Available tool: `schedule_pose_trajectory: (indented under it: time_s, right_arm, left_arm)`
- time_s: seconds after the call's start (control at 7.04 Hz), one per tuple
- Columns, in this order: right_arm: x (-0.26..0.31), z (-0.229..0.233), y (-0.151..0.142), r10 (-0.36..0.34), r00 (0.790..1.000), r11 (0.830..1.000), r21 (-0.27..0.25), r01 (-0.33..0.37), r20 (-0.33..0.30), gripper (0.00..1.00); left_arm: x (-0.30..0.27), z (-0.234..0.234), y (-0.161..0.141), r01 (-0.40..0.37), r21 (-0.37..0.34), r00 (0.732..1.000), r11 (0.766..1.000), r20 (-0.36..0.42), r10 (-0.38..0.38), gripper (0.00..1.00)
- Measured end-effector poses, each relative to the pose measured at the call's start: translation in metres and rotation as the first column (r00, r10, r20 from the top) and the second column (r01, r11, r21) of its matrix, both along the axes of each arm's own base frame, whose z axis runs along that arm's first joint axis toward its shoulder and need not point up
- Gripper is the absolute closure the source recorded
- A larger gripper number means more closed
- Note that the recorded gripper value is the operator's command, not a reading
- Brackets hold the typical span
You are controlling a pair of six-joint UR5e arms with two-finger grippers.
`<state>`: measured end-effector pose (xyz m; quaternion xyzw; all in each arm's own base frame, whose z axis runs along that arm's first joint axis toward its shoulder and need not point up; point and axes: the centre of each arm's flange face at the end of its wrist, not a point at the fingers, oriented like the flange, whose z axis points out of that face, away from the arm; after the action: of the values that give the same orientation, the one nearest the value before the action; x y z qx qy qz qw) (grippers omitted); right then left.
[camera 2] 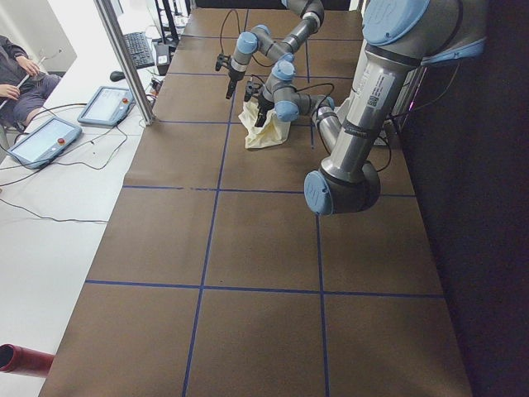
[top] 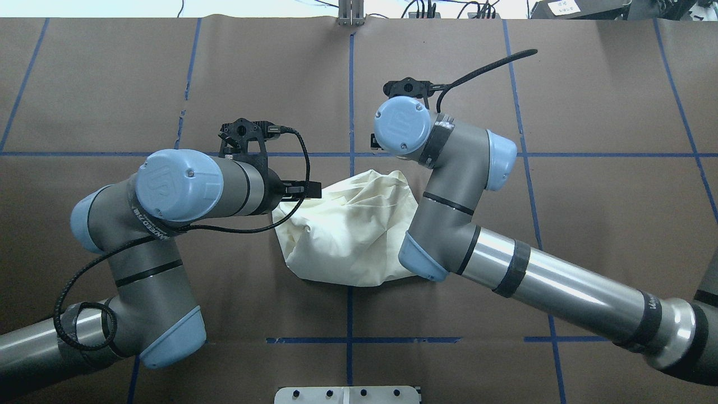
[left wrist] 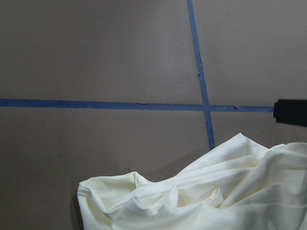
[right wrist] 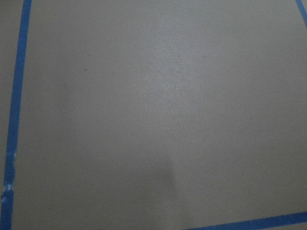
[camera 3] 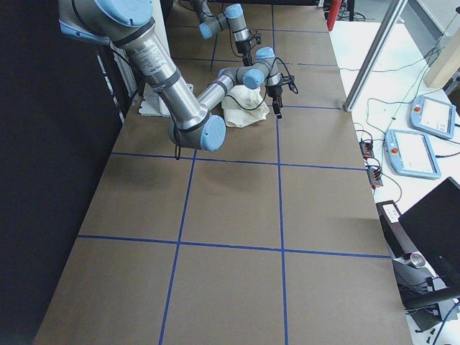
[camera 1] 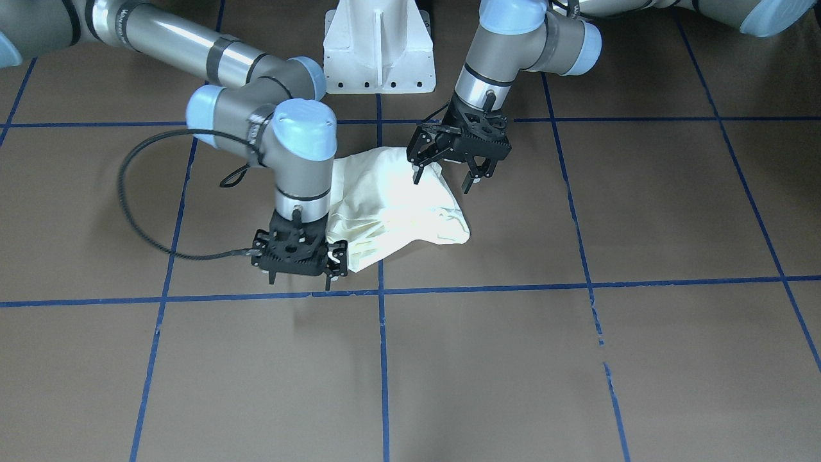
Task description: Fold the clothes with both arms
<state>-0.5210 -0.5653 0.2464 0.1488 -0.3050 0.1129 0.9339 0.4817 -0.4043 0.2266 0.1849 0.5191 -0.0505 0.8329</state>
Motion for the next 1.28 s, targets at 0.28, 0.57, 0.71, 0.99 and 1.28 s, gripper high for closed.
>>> schedule_pose_trajectory:
  time_s: [0.28, 0.57, 0.71, 0.99, 1.28]
  right_arm:
    - [0.014, -0.005, -0.011, -0.026, 0.999, 1.0, 0.012, 0.026, 0.034, 0.0]
    - [0.017, -0.005, -0.012, -0.032, 0.998, 0.999, 0.021, 0.031, 0.048, 0.0]
    - [0.017, -0.005, -0.013, -0.033, 0.998, 0.999, 0.022, 0.032, 0.05, 0.0]
    - [0.018, -0.005, -0.013, -0.037, 0.998, 0.999, 0.026, 0.035, 0.05, 0.0]
    - [0.019, -0.006, -0.013, -0.038, 0.998, 0.999, 0.028, 0.036, 0.051, 0.0]
  left_arm:
    - [-0.013, 0.032, 0.013, -0.049, 0.167, 0.996, 0.985, -0.069, 0.061, 0.0]
    - [-0.008, 0.055, 0.031, -0.103, 0.332, 0.987, 0.938, -0.085, 0.138, 0.0]
    - [0.005, 0.068, 0.039, -0.121, 0.4, 0.98, 0.909, -0.098, 0.173, 0.0]
    - [0.023, 0.093, 0.05, -0.14, 0.505, 0.964, 0.852, -0.128, 0.234, 0.0]
    - [0.023, 0.098, 0.062, -0.16, 0.567, 0.941, 0.808, -0.16, 0.298, 0.0]
